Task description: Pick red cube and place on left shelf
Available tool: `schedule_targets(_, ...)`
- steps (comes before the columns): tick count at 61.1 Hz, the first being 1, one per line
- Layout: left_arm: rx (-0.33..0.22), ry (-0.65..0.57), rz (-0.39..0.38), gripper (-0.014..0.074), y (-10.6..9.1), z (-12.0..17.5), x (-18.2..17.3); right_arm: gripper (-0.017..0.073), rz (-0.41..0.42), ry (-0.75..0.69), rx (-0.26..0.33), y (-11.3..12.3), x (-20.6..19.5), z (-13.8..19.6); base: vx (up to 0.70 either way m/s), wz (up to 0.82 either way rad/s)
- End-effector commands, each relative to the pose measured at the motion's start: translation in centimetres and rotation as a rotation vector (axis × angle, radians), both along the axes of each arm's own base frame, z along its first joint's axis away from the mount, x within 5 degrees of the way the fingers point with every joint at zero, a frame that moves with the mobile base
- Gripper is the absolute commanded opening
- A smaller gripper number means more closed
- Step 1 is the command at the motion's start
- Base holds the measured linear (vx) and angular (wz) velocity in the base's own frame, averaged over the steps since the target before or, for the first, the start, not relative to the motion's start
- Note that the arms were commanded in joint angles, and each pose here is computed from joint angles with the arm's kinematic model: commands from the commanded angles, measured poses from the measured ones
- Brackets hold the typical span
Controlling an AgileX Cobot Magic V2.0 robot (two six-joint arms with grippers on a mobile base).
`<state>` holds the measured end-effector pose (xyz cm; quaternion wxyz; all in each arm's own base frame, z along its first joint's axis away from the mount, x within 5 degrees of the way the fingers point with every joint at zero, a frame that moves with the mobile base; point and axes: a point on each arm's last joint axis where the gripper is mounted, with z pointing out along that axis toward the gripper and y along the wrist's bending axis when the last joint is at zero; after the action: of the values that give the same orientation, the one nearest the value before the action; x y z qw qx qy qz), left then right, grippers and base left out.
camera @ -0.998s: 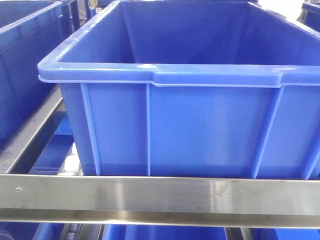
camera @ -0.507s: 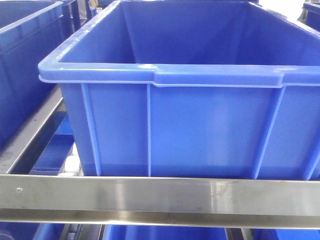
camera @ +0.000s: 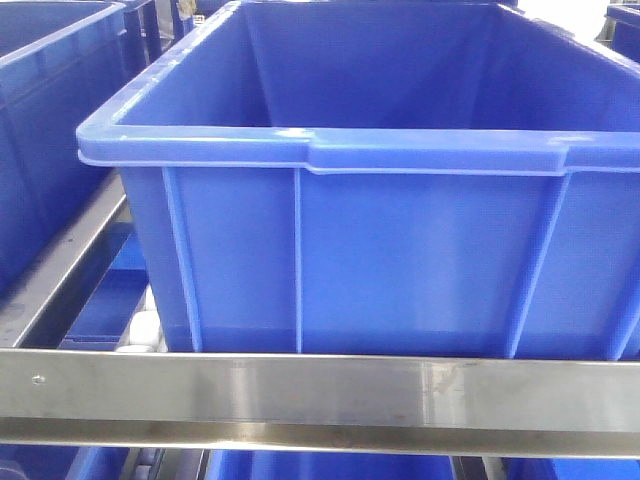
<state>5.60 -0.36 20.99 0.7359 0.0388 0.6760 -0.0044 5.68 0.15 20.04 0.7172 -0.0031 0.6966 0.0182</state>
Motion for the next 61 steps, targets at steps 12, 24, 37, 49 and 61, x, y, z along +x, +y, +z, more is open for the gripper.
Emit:
schedule_targets(12, -0.008, -0.054, 0.003, 0.0106, 0.04, -0.03, 0.09, 0.0057, 0.008, -0.119, -0.009, 0.08, -0.35, 1.61, 0.0, 0.0)
schedule_targets(24, -0.008, -0.054, 0.003, 0.0106, 0.04, -0.03, 0.09, 0.0057, 0.006, -0.123, -0.015, 0.07, -0.35, 1.64, 0.0, 0.0)
schedule_targets(37, -0.008, -0.054, 0.003, 0.0106, 0.04, -0.03, 0.09, 0.0057, 0.006, -0.12, -0.015, 0.07, -0.35, 1.61, 0.0, 0.0)
schedule_targets(49, -0.008, -0.054, 0.003, 0.0106, 0.04, -0.03, 0.09, 0.0057, 0.006, -0.12, -0.015, 0.07, -0.35, 1.61, 0.0, 0.0)
schedule_targets(61, -0.008, -0.054, 0.003, 0.0106, 0.04, -0.03, 0.09, 0.0057, 0.006, -0.12, -0.015, 0.07, -0.35, 1.61, 0.0, 0.0)
